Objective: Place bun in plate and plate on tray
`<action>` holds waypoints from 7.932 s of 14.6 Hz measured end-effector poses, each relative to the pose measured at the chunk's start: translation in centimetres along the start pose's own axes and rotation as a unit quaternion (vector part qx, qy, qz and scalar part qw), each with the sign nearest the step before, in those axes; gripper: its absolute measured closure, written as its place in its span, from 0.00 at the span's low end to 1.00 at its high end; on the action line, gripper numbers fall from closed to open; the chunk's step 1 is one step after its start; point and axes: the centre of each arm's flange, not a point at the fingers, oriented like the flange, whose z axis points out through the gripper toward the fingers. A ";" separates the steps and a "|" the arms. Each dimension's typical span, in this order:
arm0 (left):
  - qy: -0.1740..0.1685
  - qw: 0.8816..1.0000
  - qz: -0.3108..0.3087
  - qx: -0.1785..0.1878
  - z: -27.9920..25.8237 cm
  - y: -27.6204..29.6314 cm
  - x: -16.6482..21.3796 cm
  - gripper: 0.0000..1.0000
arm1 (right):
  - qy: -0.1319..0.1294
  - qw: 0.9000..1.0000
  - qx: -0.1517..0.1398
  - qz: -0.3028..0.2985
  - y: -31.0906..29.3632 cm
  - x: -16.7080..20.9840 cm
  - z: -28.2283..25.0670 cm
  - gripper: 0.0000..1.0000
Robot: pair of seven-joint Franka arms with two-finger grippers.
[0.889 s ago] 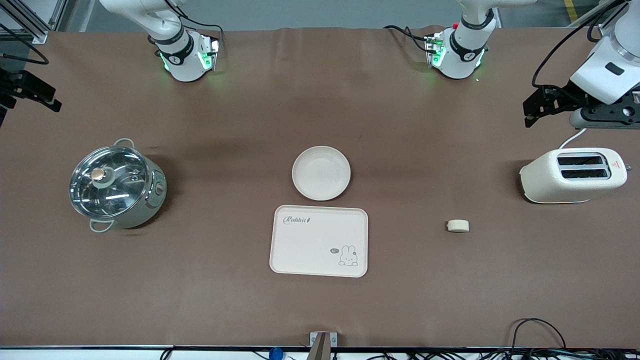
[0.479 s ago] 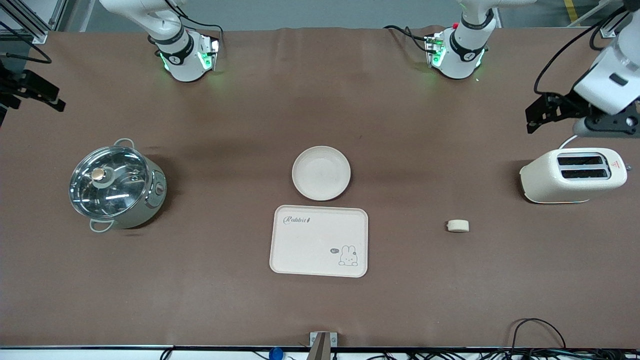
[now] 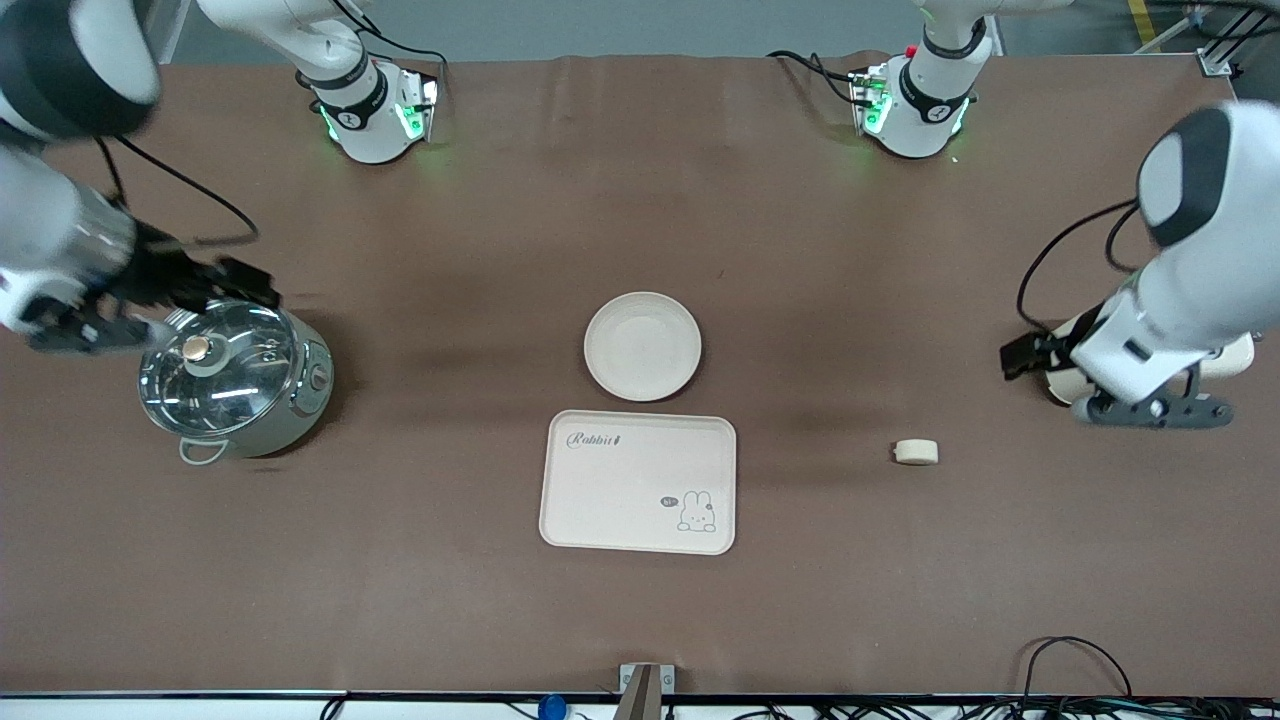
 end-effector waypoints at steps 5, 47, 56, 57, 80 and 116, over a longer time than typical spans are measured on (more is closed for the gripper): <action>0.034 0.996 -0.083 -0.020 13.9 1.5 2.9 0.00 | -0.024 0.999 0.045 -0.004 -5.0 3.2 9.5 0.00; -0.058 0.961 -0.256 -0.085 20.3 40.6 -10.0 0.00 | 0.028 0.994 0.104 0.020 -25.5 -8.2 38.1 0.62; 0.042 0.976 -0.210 -0.032 -4.3 16.6 0.0 0.00 | 0.032 0.983 0.176 0.029 -25.7 -4.5 30.2 0.97; 0.050 0.979 -0.194 -0.025 -6.0 14.3 -0.1 0.00 | 0.043 0.981 0.185 0.028 -25.8 -3.5 28.8 0.97; 0.014 1.000 -0.006 0.011 -18.2 1.7 -13.2 0.00 | 0.064 0.983 0.172 0.029 -21.6 11.7 35.2 0.97; 0.011 1.000 0.011 0.003 -17.9 2.6 -13.2 0.00 | 0.024 0.995 -0.090 -0.024 4.1 -11.4 -17.4 0.00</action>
